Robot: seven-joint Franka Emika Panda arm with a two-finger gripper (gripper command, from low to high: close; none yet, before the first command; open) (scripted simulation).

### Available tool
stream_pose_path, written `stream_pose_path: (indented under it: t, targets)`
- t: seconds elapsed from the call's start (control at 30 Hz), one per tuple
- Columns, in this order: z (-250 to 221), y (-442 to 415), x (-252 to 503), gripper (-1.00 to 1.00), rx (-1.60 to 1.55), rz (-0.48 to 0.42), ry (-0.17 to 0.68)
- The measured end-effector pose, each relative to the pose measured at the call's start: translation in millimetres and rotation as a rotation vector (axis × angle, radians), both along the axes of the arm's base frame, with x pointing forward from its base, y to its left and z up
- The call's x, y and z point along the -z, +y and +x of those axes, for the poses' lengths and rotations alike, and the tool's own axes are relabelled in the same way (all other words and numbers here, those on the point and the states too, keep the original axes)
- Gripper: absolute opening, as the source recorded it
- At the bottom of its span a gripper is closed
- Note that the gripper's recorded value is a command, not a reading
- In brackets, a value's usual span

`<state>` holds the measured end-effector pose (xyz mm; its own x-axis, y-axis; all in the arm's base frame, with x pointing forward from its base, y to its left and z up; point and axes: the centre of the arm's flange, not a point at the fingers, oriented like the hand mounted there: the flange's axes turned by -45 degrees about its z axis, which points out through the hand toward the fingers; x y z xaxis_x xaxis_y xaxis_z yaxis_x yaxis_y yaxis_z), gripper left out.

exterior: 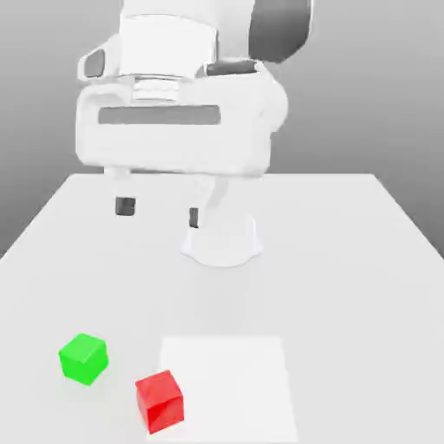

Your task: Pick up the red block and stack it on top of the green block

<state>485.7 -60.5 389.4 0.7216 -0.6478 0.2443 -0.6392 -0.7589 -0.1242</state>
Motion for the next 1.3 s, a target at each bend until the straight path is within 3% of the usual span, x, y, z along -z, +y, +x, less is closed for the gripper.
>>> stream_pose_path:
  t: [0.27,0.43,0.47,0.7,0.87,1.2,1.3]
  targets:
    - [-21.1,-23.4,154.1,0.00,0.313,0.103,0.216]
    - [-27.6,-24.8,224.1,0.00,0.364,0.116,0.253]
    - [-28.3,-24.6,236.7,-1.00,0.365,0.116,0.253]
    - [-28.4,-24.5,239.7,-1.00,0.365,0.116,0.252]
    - [-29.2,-26.1,187.0,-1.00,0.370,0.117,0.252]
    - [-132.5,-174.0,155.0,-1.00,0.912,0.186,0.217]
    - [-123.4,-158.1,185.5,-1.00,0.875,0.181,0.220]
